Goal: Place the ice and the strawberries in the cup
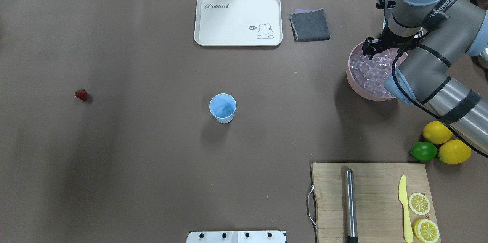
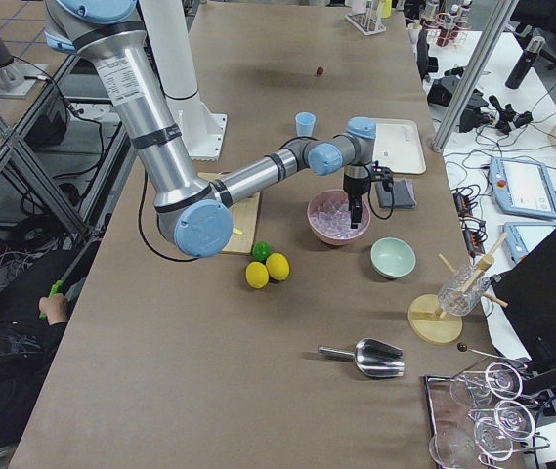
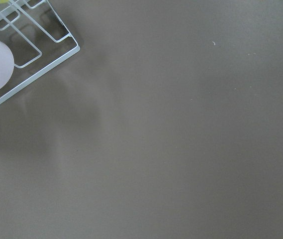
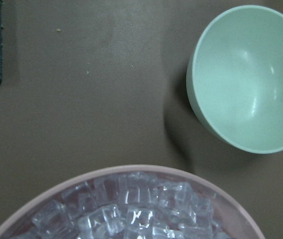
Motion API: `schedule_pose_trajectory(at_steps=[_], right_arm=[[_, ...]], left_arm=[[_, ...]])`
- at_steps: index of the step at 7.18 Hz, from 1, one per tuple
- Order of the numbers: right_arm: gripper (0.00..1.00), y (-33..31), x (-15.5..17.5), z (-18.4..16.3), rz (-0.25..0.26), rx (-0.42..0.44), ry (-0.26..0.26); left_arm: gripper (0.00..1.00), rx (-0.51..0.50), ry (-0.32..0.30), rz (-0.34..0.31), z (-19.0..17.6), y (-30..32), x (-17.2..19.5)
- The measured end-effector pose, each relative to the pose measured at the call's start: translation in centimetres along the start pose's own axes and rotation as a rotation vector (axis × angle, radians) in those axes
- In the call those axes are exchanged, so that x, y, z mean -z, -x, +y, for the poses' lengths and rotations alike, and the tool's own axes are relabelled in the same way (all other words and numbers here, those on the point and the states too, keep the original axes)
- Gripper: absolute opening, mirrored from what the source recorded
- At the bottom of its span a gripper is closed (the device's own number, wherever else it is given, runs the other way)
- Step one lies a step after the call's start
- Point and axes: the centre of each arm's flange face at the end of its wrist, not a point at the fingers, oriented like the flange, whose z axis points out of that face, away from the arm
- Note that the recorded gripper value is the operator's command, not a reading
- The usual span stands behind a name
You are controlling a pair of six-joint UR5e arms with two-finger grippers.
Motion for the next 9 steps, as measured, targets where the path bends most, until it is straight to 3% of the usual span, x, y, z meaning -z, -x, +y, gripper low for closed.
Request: schedule_pose_trajectory(at_steps=[7,9], right_arm=[[0.88,-0.1,-1.2,0.0,0.012,0.012,0.020],[0.81,0.0,-1.6,0.1,0.016,0.013,0.027]], left_arm=[[0.98,-0.005,-0.007,-0.001,-0.9,-0.3,0.2],[0.98,-0.006,-0.008,-0.001,-1.0,-0.3,0.3]])
